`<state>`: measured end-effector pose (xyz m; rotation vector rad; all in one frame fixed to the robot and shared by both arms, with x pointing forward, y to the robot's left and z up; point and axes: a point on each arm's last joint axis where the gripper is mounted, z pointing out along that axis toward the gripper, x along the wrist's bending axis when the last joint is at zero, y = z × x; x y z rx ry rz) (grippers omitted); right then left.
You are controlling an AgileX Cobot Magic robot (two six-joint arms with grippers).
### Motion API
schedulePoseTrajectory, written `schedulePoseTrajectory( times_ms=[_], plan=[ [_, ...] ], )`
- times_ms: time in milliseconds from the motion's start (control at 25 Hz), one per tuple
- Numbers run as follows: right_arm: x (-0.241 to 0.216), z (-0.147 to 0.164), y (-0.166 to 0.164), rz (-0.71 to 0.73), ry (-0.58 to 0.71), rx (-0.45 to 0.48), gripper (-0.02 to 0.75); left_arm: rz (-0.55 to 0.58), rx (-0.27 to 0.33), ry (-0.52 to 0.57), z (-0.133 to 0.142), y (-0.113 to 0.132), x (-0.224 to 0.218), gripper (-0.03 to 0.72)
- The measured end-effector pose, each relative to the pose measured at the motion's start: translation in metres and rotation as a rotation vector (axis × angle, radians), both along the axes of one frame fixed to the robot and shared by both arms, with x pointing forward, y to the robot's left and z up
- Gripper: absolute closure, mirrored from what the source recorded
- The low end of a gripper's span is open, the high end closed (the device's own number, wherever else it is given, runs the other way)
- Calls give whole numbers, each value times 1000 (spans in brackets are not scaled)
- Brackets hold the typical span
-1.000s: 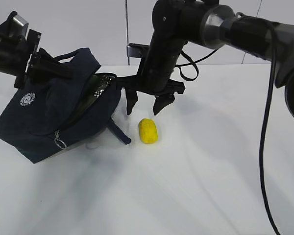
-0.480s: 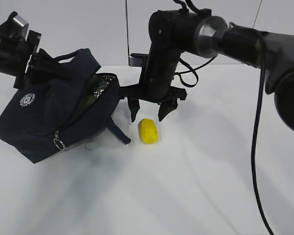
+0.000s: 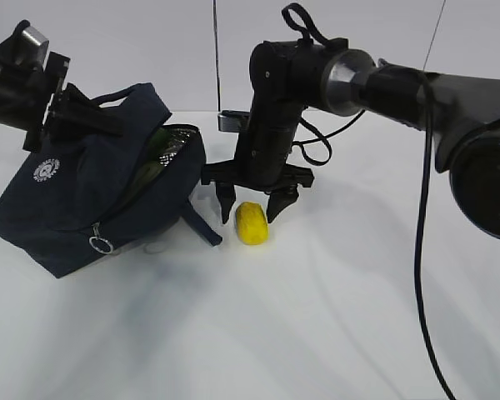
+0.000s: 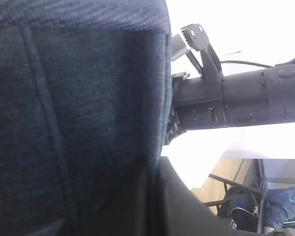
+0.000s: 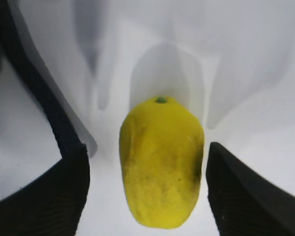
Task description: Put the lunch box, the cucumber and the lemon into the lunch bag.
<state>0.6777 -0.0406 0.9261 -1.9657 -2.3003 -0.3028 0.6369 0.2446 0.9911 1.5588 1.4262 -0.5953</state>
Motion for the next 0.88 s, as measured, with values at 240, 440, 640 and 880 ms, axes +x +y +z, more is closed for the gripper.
schedulePoseTrajectory(
  times_ms=[240, 440, 640, 880],
  plan=[
    [0, 0, 0, 1, -2, -3, 255, -1, 1, 0, 0, 0, 0, 697],
    [0, 0, 0, 1, -3, -5, 277, -1, 1, 0, 0, 0, 0, 697],
    [0, -3, -1, 2, 1, -10, 281, -1, 1, 0, 0, 0, 0, 697],
    [0, -6, 0, 1, 6, -10, 406, -1, 1, 0, 0, 0, 0, 697]
  ],
)
